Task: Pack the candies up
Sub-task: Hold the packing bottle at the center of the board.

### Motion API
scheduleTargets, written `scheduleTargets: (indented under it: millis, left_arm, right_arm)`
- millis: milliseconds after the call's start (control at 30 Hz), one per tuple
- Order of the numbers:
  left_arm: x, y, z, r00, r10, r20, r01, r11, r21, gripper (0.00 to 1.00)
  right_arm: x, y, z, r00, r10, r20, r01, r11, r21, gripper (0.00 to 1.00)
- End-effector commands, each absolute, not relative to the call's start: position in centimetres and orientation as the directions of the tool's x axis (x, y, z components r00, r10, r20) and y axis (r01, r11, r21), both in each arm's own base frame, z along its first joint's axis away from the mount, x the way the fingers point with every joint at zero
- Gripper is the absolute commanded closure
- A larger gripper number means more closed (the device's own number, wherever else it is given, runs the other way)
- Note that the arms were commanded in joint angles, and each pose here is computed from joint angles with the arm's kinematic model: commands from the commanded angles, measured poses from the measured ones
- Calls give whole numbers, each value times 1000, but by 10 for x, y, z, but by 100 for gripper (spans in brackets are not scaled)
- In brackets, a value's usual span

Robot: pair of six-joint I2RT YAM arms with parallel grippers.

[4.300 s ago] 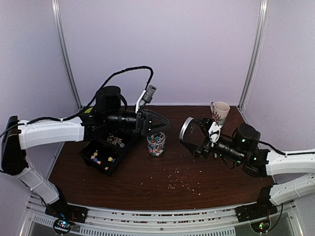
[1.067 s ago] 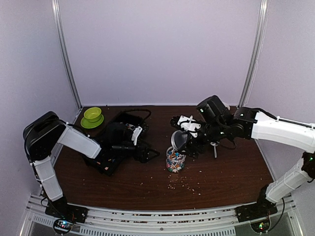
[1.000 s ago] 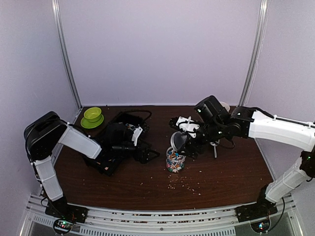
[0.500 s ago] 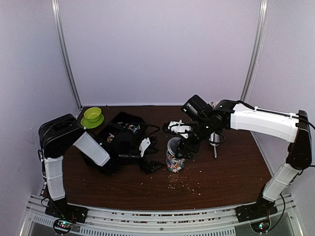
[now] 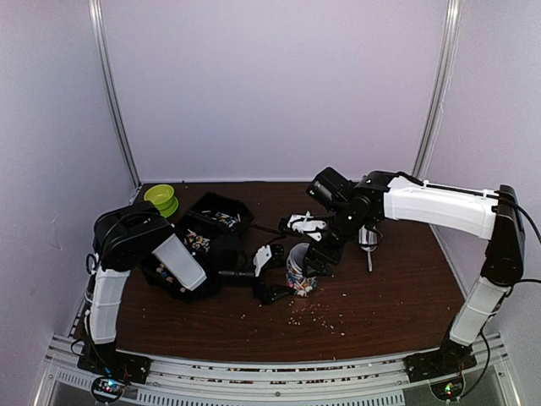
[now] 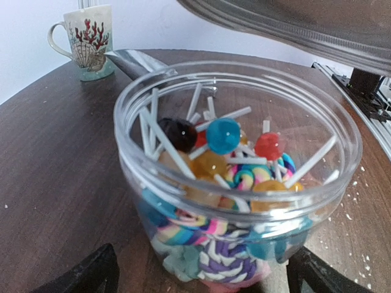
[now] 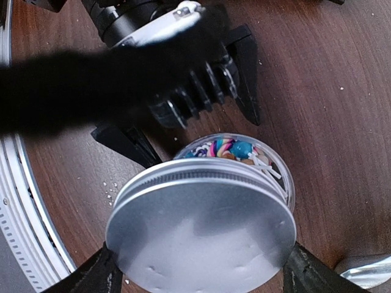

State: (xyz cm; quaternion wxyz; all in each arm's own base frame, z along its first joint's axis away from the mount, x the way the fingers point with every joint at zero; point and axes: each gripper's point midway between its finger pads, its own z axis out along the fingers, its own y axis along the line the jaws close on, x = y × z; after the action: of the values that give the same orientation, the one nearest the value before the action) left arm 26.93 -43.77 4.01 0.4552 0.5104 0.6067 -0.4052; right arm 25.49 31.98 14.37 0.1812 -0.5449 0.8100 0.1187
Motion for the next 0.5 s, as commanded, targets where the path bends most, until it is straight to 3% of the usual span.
scheduleTargets:
  millis: [0, 467]
  left_arm:
    - [271, -455, 58, 19, 172, -985, 992, 118, 40, 2]
    - [263, -447, 53, 54, 112, -992, 988, 139, 69, 2]
  right_arm:
    - [258, 323, 145, -340, -846, -412, -928, 372, 2, 14]
    - [267, 317, 138, -367, -855, -366, -915, 403, -24, 14]
